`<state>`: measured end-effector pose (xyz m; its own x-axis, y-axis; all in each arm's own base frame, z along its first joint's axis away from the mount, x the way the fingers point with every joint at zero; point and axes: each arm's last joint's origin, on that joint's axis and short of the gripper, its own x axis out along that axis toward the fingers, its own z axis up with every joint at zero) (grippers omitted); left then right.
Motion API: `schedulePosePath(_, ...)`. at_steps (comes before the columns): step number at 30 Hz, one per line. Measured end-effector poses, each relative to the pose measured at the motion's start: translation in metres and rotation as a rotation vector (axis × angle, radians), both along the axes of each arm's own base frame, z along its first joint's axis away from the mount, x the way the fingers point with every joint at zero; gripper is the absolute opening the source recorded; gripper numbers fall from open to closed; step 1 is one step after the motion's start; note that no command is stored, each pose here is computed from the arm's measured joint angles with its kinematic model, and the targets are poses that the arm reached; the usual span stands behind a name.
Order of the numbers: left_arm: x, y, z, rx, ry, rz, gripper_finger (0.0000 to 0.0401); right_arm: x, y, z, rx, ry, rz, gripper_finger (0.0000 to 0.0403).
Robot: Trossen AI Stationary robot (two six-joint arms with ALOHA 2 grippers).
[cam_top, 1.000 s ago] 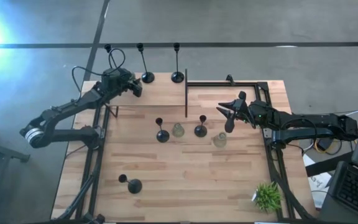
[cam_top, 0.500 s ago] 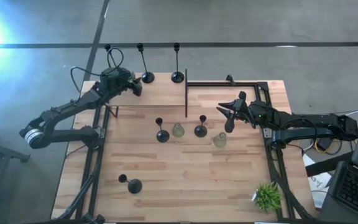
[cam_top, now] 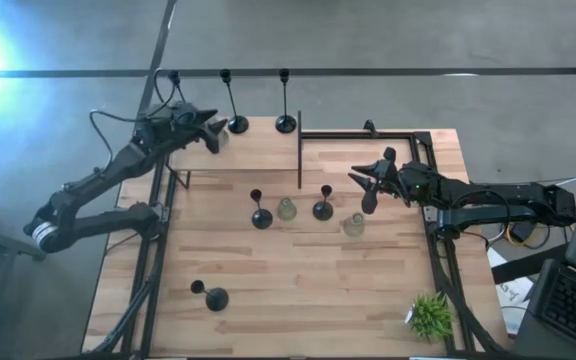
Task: Pick & Place candle stick holders
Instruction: Put the right green glass candle holder on the shelf
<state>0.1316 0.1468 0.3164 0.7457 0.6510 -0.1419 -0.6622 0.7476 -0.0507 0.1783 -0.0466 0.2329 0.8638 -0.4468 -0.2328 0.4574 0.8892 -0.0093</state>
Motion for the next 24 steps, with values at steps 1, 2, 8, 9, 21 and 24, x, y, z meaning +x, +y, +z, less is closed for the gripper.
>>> schedulePosePath(1, -0.001, -0.003, 0.003, -0.003, -0.011, -0.033, 0.0227, 0.000, 0.000, 0.000, 0.001, 0.005, 0.000, 0.0090)
schedulePosePath(2, -0.003, -0.007, 0.007, -0.006, -0.024, -0.068, 0.0227, 0.000, 0.000, -0.001, 0.002, 0.008, 0.000, 0.0088)
schedulePosePath(8, -0.015, -0.032, 0.028, -0.001, -0.146, -0.353, 0.0227, 0.000, 0.001, -0.001, -0.001, 0.011, 0.021, 0.0074)
schedulePosePath(9, -0.017, -0.037, 0.031, -0.005, -0.166, -0.404, 0.0227, 0.000, 0.001, -0.001, 0.003, 0.010, 0.039, 0.0072)
schedulePosePath(21, -0.025, -0.087, 0.036, 0.002, -0.255, -0.767, 0.0227, -0.006, 0.010, -0.007, 0.266, 0.220, 0.193, 0.0083)
schedulePosePath(24, -0.022, -0.093, 0.036, 0.009, -0.254, -0.821, 0.0227, -0.012, 0.015, -0.011, 0.390, 0.342, 0.155, 0.0087)
